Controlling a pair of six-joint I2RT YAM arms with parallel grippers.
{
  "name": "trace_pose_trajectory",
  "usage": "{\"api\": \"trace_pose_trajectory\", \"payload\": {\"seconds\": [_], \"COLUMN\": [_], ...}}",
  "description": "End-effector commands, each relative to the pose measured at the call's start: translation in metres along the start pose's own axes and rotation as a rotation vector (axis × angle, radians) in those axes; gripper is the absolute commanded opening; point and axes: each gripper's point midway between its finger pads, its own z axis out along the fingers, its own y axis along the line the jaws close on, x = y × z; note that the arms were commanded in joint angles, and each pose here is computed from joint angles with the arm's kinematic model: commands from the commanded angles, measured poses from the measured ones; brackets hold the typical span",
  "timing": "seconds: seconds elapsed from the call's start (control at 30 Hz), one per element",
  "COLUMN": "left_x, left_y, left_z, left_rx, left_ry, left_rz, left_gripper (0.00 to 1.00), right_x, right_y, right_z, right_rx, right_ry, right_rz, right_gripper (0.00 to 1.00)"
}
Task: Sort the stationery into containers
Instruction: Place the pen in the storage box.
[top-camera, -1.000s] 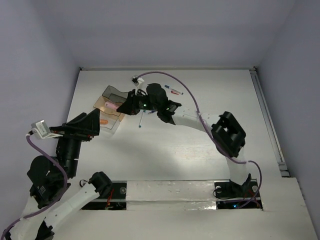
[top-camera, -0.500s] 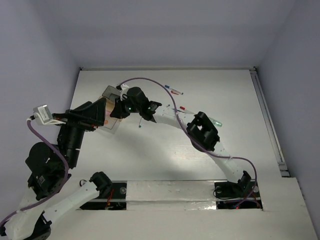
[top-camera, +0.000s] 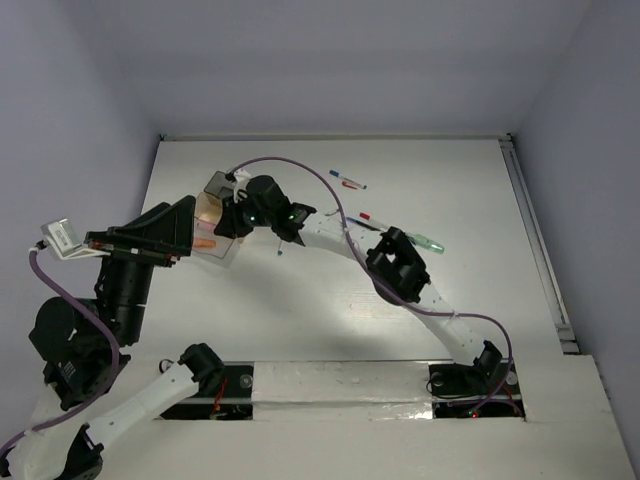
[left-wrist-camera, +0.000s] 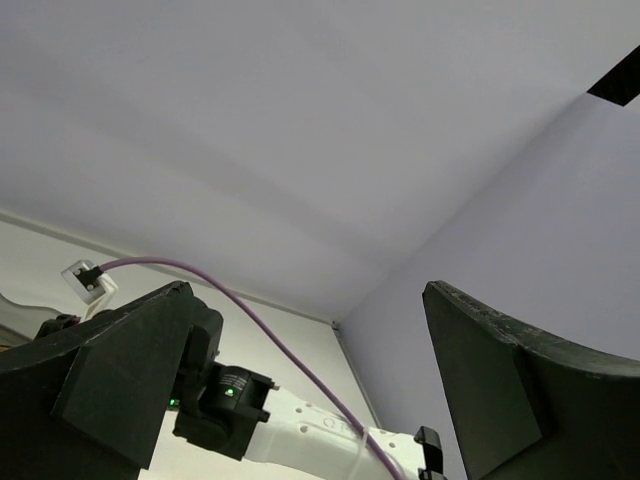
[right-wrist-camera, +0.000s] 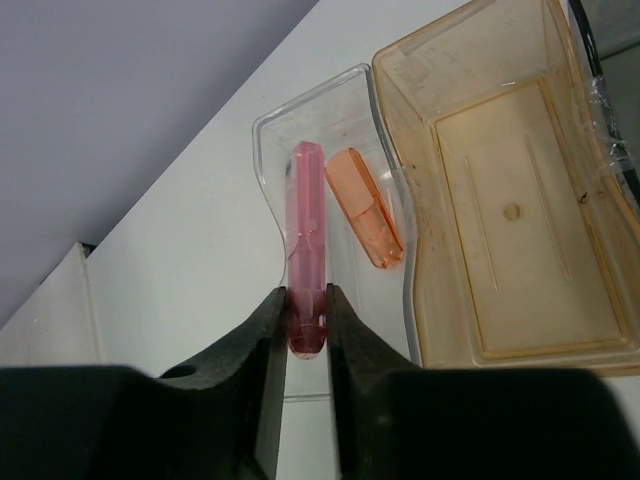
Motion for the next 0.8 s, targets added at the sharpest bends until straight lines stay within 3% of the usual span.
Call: {"api": "trace_pose_trajectory", "payload": {"seconds": [0.0,0.1,0.27,0.53,0.67,0.77], "left_x": [-0.017,-0.013,-0.011,-0.008,0.0,0.0], "left_y": [-0.011,-0.008,-0.008,-0.011,-0.014,-0.018], "left_z": [-0.003,0.0,0.001,0.0,0.006,0.005], "left_rx": [0.046,0.03,0.029,0.052,0.049,0.068], "left_ry": [-0.043,-0.034,-0.03,-0.027,0.007,0.013], "left_rz": [-0.02,-0.011,-0.007,-0.015,0.005,-0.007], "left_gripper": [0.99,0.99,0.99,0.99,0.99,0.99], "right_x": [-0.009,-0.014,-0.03,-0.066,-0.074,-0.074], "right_y": [0.021,0.025,0.035,0.068,0.073,0.048], "right_z": [0.007,0.007,0.002,-0.025,-0.07,-0.11], "right_rx": [-0.046,-0.055,-0.078,-0.146,-0.106,-0.026], "right_ry": [-0.024,-0.038,-0.082,-0.183,-0.227,-0.258], "right_rz": [-0.029,-0.027,-0.034,-0.05,-0.066,-0.047], "right_gripper": [0.3,0.47,0.58,0.6,0.59,0.58]}}
